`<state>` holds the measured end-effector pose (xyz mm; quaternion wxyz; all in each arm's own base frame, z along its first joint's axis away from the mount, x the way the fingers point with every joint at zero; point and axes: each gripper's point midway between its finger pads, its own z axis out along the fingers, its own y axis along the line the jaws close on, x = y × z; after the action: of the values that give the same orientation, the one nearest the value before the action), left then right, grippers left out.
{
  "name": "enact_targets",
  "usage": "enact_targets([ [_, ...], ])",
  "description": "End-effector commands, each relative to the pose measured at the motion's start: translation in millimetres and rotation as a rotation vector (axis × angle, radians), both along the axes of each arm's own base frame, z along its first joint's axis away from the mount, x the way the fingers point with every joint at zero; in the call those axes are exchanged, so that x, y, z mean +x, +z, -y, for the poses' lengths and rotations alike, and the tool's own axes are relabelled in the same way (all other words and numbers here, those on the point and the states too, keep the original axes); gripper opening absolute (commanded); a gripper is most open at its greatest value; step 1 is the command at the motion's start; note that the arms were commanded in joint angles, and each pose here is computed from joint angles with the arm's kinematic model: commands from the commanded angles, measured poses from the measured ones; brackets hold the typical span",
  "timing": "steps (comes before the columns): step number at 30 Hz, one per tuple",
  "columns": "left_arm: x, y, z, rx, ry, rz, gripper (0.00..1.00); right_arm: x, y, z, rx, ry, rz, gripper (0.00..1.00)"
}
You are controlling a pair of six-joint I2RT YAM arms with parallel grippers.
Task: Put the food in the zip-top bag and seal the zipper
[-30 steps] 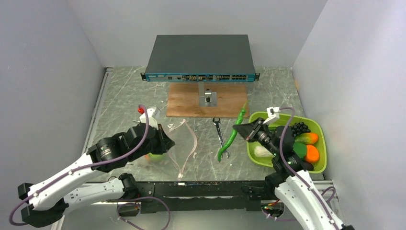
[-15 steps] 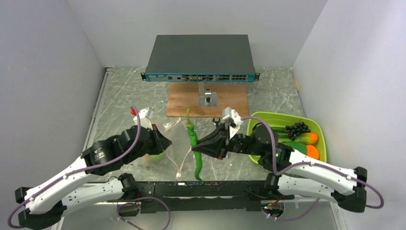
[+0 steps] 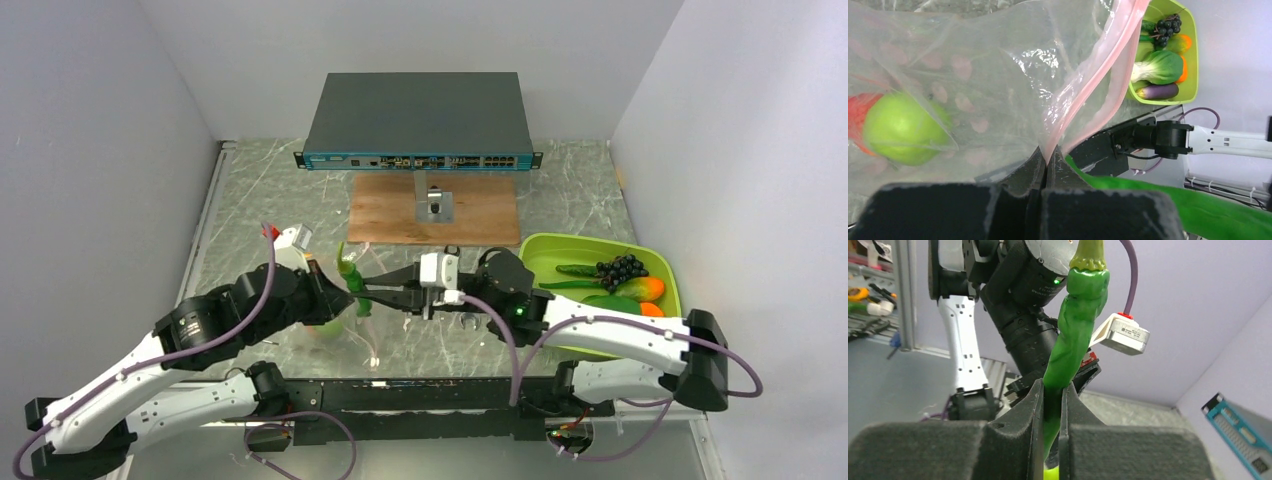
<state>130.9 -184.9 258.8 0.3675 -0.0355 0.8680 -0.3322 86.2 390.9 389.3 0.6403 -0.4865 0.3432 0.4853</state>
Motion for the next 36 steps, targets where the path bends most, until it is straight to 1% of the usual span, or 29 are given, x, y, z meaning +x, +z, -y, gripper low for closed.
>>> enact_targets([
  [1, -5.4, 28.0, 0.3, -0.064, -0.034, 0.04, 0.0, 5.8, 36.0, -4.4, 0.193, -0.032, 0.273, 0.0],
  [9, -7.0, 27.1, -9.5, -0.064, -0.01, 0.042, 0.0, 14.7, 67.0, 2.7, 0.257, -0.009, 0.218, 0.0],
  [14, -5.3, 26.1, -15.3, -0.045, 0.014, 0.042, 0.0, 2.7, 76.1, 12.5, 0.271, 0.048, 0.174, 0.0],
  [17, -5.5, 28.5, -15.3, -0.055, 0.012, 0.049, 0.0, 0.3, 71.5, 11.9, 0.246, 0.056, 0.207, 0.0],
  [21, -6.9, 36.3, -12.1, -0.07, -0.01, 0.062, 0.0, 13.3, 59.2, 3.1, 0.236, 0.008, 0.222, 0.0],
  [24, -7.8, 37.7, -11.9, -0.058, -0.018, 0.057, 0.0, 12.2, 70.7, 2.9, 0.277, 0.028, 0.22, 0.0],
  [26, -8.3, 39.7, -12.0, -0.059, -0.02, 0.056, 0.0, 14.5, 72.4, -3.5, 0.265, 0.03, 0.227, 0.0],
  [30, -8.3, 40.8, -13.0, -0.061, -0.018, 0.059, 0.0, 22.9, 74.0, -10.0, 0.287, 0.021, 0.219, 0.0],
  [34, -8.0, 38.4, -16.2, -0.049, -0.006, 0.055, 0.0, 13.2, 90.7, -0.8, 0.343, 0.059, 0.206, 0.0],
  [36, -8.1, 39.5, -16.4, -0.055, -0.003, 0.053, 0.0, 11.6, 91.6, -2.5, 0.323, 0.067, 0.22, 0.0],
])
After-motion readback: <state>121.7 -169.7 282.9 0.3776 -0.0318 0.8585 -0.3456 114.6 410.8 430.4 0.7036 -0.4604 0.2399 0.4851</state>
